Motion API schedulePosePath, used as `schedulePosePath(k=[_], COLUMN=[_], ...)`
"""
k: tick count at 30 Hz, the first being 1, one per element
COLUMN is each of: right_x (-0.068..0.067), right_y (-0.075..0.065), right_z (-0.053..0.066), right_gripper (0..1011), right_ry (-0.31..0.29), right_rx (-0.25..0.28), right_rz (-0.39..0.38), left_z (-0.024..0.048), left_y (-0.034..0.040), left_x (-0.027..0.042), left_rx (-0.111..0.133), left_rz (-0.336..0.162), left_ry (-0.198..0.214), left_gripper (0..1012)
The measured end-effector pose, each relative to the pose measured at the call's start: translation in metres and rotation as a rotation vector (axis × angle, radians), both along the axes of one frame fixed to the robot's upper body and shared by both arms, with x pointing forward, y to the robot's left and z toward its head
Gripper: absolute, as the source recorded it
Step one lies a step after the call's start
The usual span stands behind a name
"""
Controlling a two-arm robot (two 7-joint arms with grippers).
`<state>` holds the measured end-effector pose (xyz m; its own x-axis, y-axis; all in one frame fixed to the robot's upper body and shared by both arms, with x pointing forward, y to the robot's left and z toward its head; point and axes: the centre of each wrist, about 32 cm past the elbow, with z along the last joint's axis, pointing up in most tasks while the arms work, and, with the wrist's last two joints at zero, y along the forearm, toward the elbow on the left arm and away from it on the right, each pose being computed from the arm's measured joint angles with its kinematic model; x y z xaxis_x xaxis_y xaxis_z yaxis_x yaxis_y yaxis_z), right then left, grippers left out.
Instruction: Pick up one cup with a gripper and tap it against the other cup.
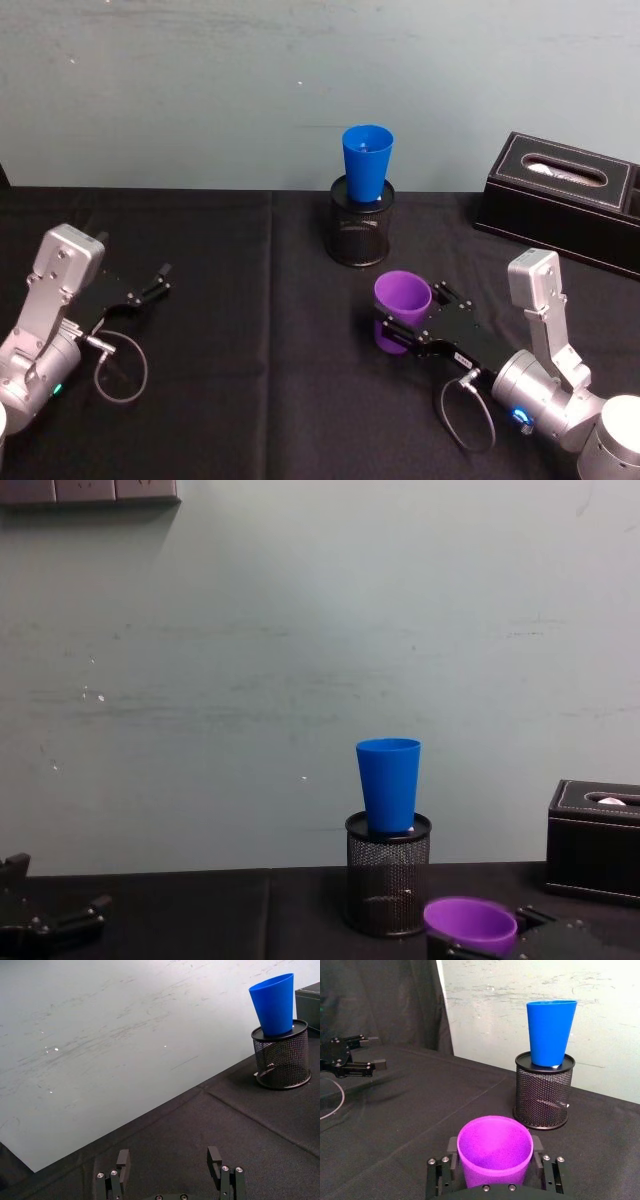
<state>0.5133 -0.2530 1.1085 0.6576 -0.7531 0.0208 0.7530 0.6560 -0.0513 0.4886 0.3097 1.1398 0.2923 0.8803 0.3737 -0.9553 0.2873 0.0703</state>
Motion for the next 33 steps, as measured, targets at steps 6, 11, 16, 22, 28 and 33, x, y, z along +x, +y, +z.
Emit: schedulePosePath(k=[6, 11, 16, 22, 28, 33], right_x=[0.0, 0.0, 0.0, 0.0, 0.0, 0.0], right_y=[0.0, 0.0, 0.0, 0.0, 0.0, 0.0], right_z=[0.0, 0.0, 0.0, 0.0, 0.0, 0.0], right_gripper=[985, 1003, 1003, 1003, 1003, 1003], right_ry=[0.0, 0.0, 0.0, 0.0, 0.0, 0.0], right_rx=[0.0, 0.0, 0.0, 0.0, 0.0, 0.0], right_rz=[0.0, 0.0, 0.0, 0.0, 0.0, 0.0], left_z=[0.0, 0.0, 0.0, 0.0, 0.0, 0.0], left_y=[0.0, 0.0, 0.0, 0.0, 0.0, 0.0], left_x=[0.0, 0.0, 0.0, 0.0, 0.0, 0.0], left_rx=[0.0, 0.0, 0.0, 0.0, 0.0, 0.0], left_rz=[0.0, 0.0, 0.0, 0.0, 0.0, 0.0], left_ry=[0.0, 0.0, 0.0, 0.0, 0.0, 0.0], left_gripper=[1011, 1012, 1011, 1011, 1011, 1011])
